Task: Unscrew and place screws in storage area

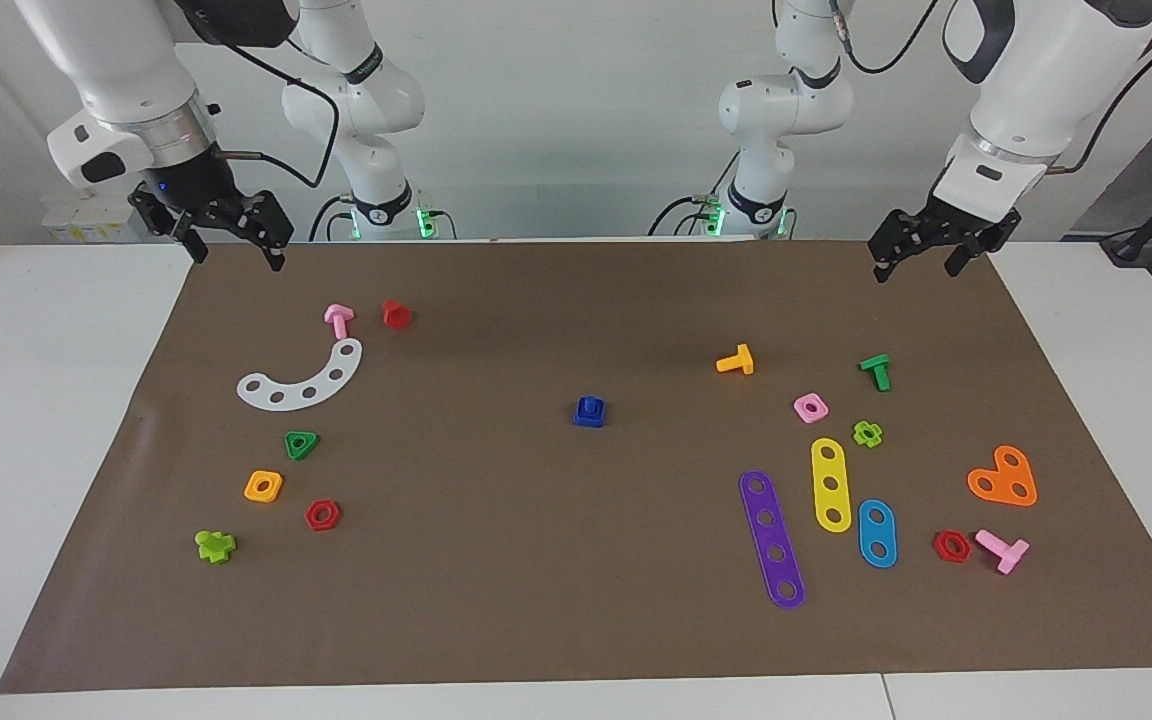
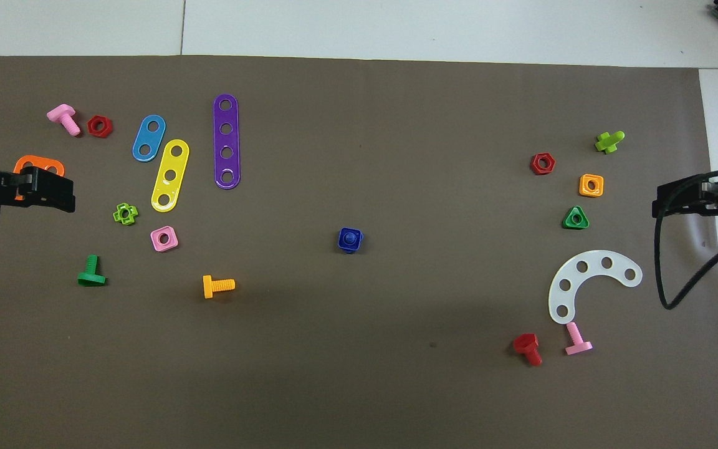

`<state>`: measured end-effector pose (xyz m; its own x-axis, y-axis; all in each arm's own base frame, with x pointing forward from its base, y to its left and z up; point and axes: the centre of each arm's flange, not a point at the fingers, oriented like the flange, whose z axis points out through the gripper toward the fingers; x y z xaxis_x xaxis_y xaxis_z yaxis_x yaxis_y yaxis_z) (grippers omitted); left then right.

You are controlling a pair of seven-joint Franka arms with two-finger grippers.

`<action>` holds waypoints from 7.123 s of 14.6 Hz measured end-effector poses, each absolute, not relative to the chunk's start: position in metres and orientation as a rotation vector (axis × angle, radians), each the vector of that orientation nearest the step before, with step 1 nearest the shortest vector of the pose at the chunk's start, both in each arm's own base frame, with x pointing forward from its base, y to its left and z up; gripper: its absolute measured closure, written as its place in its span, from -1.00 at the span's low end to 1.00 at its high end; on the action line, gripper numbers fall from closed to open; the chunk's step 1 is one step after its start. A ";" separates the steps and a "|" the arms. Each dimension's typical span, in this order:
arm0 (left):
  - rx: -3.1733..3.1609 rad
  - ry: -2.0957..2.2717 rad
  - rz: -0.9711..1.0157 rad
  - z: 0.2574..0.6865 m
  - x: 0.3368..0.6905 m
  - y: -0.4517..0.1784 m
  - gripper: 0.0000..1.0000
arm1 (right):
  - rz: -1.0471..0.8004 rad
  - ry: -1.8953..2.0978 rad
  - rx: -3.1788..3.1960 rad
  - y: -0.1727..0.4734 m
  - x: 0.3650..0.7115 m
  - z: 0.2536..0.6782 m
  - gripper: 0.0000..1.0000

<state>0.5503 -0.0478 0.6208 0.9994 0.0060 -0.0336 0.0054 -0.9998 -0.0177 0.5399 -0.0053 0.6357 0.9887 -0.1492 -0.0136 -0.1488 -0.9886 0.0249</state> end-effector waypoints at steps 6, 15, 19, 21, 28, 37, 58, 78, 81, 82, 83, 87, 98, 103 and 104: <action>-3.123 -0.005 0.053 0.621 0.550 -0.048 -1.00 | -0.024 -0.233 3.109 -0.005 0.540 0.636 -1.00; -3.118 0.167 0.037 0.599 0.535 -0.134 -1.00 | -0.024 -0.233 3.109 -0.005 0.540 0.636 -1.00; -3.139 0.175 -0.041 0.578 0.521 -0.221 -1.00 | -0.024 -0.233 3.109 -0.005 0.540 0.636 -1.00; -3.154 0.181 -0.066 0.558 0.520 -0.261 -1.00 | -0.024 -0.233 3.109 -0.005 0.540 0.636 -1.00; -3.199 0.303 -0.141 0.474 0.532 -0.352 -1.00 | -0.024 -0.233 3.109 -0.005 0.540 0.636 -1.00; -3.161 0.448 -0.075 0.378 0.532 -0.417 -1.00 | -0.024 -0.233 3.109 -0.005 0.540 0.636 -1.00; -3.138 0.528 -0.032 0.304 0.504 -0.433 -0.96 | -0.024 -0.233 3.109 -0.005 0.540 0.636 -1.00; -3.141 0.537 -0.045 0.302 0.501 -0.435 -0.59 | -0.024 -0.233 3.109 -0.005 0.540 0.636 -1.00; -3.143 0.535 -0.051 0.305 0.502 -0.435 -0.57 | -0.024 -0.233 3.109 -0.005 0.540 0.636 -1.00; -3.143 0.535 -0.051 0.305 0.503 -0.435 -0.53 | -0.024 -0.233 3.109 -0.005 0.540 0.636 -1.00; -3.143 0.535 -0.051 0.305 0.503 -0.435 -0.52 | -0.024 -0.233 3.109 -0.005 0.540 0.636 -1.00; -3.141 0.535 -0.046 0.305 0.502 -0.435 -0.44 | -0.024 -0.233 3.109 -0.005 0.540 0.636 -1.00; -3.137 0.541 -0.044 0.304 0.503 -0.433 -0.20 | -0.024 -0.233 3.109 -0.005 0.540 0.636 -1.00; -3.135 0.538 -0.043 0.304 0.504 -0.432 -0.13 | -0.024 -0.233 3.109 -0.005 0.540 0.636 -1.00; -3.135 0.537 -0.043 0.304 0.504 -0.431 -0.13 | -0.024 -0.233 3.109 -0.005 0.540 0.636 -1.00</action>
<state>0.5044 -0.4313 0.3039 0.9427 -0.3320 0.0332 -0.3331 -0.9423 0.0345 0.5399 -0.0052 0.6357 0.9887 -0.1490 -0.0136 -0.1487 -0.9886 0.0249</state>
